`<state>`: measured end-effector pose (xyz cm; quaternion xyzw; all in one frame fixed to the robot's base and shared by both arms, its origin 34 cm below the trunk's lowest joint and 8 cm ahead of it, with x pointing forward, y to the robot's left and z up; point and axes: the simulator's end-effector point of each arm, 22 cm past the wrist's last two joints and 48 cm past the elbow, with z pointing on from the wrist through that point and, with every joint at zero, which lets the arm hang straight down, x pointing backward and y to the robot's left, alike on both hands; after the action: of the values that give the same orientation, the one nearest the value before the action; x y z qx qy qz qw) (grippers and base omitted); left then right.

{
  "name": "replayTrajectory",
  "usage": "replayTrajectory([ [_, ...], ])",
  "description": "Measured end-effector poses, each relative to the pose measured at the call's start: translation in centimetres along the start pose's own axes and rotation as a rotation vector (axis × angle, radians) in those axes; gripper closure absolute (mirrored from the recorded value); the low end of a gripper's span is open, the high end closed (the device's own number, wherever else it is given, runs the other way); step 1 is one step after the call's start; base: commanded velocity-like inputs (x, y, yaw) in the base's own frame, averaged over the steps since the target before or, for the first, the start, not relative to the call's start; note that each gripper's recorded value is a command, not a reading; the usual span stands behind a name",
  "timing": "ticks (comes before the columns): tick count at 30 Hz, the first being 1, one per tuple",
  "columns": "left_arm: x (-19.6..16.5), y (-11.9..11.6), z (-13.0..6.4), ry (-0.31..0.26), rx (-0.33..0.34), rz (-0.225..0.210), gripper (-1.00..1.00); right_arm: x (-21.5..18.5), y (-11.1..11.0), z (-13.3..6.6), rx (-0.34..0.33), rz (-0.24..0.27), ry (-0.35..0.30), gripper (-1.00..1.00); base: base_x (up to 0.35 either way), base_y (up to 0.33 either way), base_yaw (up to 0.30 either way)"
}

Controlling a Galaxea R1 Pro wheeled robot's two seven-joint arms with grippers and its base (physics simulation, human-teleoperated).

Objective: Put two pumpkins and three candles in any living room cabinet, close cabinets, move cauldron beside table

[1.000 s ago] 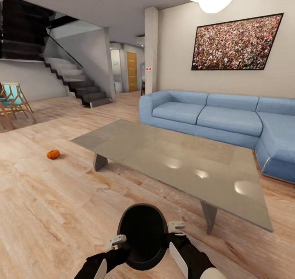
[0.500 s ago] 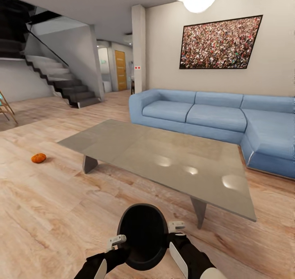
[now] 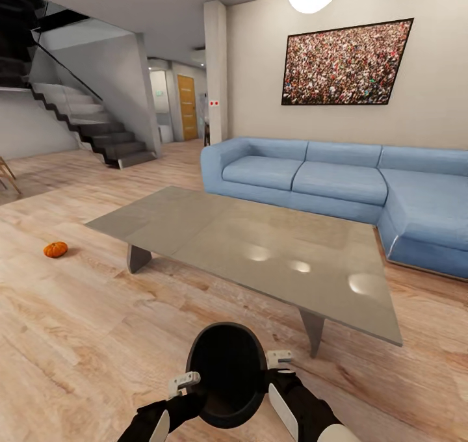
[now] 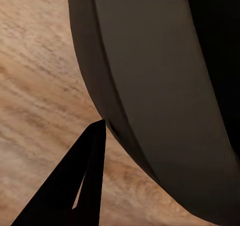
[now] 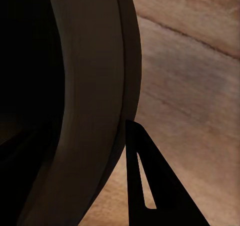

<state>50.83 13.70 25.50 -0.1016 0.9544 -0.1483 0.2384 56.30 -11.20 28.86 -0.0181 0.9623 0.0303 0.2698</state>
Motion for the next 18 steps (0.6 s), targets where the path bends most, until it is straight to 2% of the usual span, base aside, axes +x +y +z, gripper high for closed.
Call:
replayTrajectory([
  [18, -0.66, -0.28, -0.39, -0.015, 0.004, 0.004, 1.00, -0.72, 0.03, -0.48, 0.000, -0.001, -0.017, 1.00, 0.000, 0.000, -0.197],
])
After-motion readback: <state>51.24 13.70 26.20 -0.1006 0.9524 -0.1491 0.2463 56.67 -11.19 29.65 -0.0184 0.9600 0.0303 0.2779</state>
